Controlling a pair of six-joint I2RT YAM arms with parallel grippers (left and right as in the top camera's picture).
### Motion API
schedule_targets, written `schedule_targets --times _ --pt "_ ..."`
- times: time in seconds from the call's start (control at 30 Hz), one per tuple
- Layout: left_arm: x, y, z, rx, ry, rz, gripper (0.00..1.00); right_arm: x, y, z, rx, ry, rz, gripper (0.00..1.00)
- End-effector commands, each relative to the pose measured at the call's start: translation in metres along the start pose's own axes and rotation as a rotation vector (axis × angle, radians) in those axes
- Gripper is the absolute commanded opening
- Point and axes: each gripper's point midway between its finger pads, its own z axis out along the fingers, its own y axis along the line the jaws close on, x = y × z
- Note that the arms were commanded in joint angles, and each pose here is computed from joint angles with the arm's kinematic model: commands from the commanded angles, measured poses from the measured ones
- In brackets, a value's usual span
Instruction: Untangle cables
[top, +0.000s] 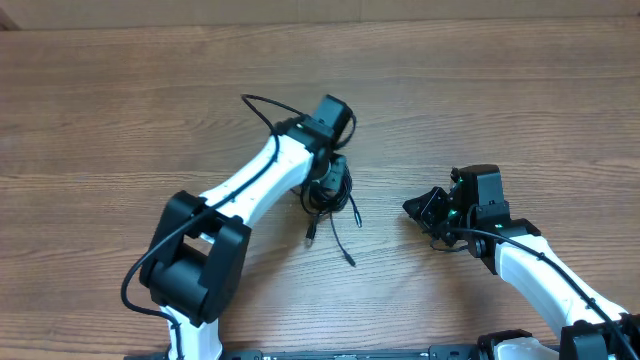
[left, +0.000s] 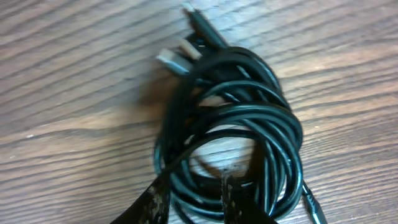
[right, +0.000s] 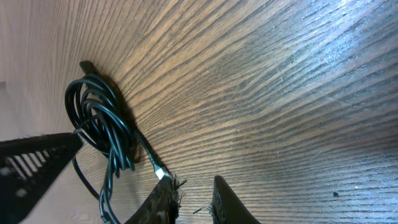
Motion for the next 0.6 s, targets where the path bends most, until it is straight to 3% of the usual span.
schedule_targets --times 0.0,0.43,0.57 --pt "0.001 0.007 0.001 0.015 0.031 -0.001 0.29 -0.005 0.006 -0.001 -0.009 -0.019 -0.010 0.18" --pt "0.023 0.020 0.019 -0.001 0.094 0.014 0.33 -0.005 0.006 -0.001 -0.009 -0.018 -0.010 0.19" --pt "0.035 0.022 0.028 -0.001 0.114 0.018 0.21 -0.005 0.006 -0.001 -0.009 -0.017 -0.010 0.19"
